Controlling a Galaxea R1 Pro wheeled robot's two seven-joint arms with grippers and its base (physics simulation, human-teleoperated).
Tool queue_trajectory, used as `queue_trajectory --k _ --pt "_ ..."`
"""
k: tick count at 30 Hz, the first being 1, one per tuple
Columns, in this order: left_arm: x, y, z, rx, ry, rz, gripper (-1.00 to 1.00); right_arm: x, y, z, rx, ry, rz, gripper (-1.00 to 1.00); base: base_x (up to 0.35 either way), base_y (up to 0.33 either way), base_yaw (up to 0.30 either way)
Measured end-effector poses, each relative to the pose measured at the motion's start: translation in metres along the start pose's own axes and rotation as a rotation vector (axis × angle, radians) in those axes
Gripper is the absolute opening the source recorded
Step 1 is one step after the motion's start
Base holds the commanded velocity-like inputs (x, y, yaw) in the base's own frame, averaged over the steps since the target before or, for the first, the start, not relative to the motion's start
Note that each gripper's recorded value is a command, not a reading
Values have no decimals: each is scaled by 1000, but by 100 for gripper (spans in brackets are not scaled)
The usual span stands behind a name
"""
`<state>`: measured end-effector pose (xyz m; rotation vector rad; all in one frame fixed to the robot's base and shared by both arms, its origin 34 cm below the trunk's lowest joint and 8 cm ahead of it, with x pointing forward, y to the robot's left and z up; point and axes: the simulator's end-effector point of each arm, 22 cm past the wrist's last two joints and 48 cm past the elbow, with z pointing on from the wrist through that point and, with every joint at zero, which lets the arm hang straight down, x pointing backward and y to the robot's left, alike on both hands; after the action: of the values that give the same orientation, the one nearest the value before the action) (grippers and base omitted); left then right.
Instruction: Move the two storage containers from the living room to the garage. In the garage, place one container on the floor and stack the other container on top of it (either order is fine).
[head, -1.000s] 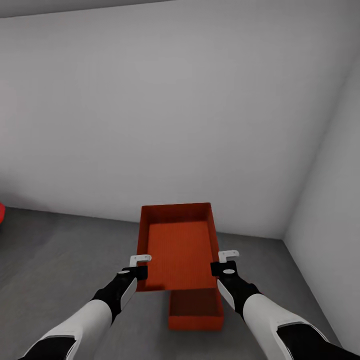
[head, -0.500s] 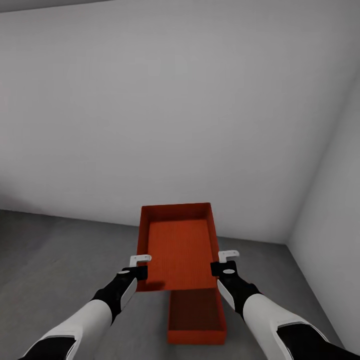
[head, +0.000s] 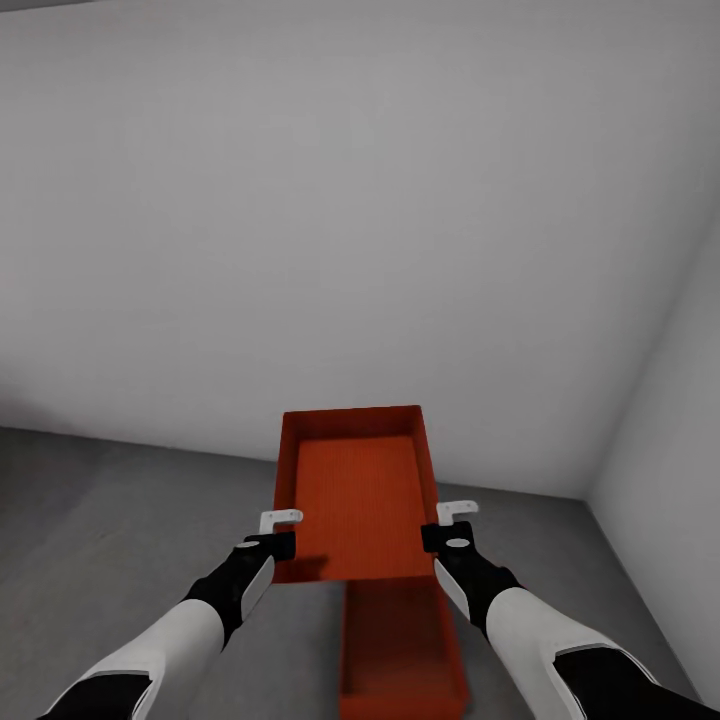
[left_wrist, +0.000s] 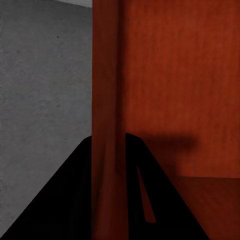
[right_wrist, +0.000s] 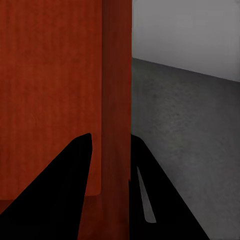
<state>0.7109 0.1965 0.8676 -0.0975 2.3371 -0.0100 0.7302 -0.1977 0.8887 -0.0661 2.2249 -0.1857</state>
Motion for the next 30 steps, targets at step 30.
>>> queue_trajectory --k 30 --pt "0 0 0 0 1 1 -100 0 0 0 0 1 1 -100 228 -51 0"
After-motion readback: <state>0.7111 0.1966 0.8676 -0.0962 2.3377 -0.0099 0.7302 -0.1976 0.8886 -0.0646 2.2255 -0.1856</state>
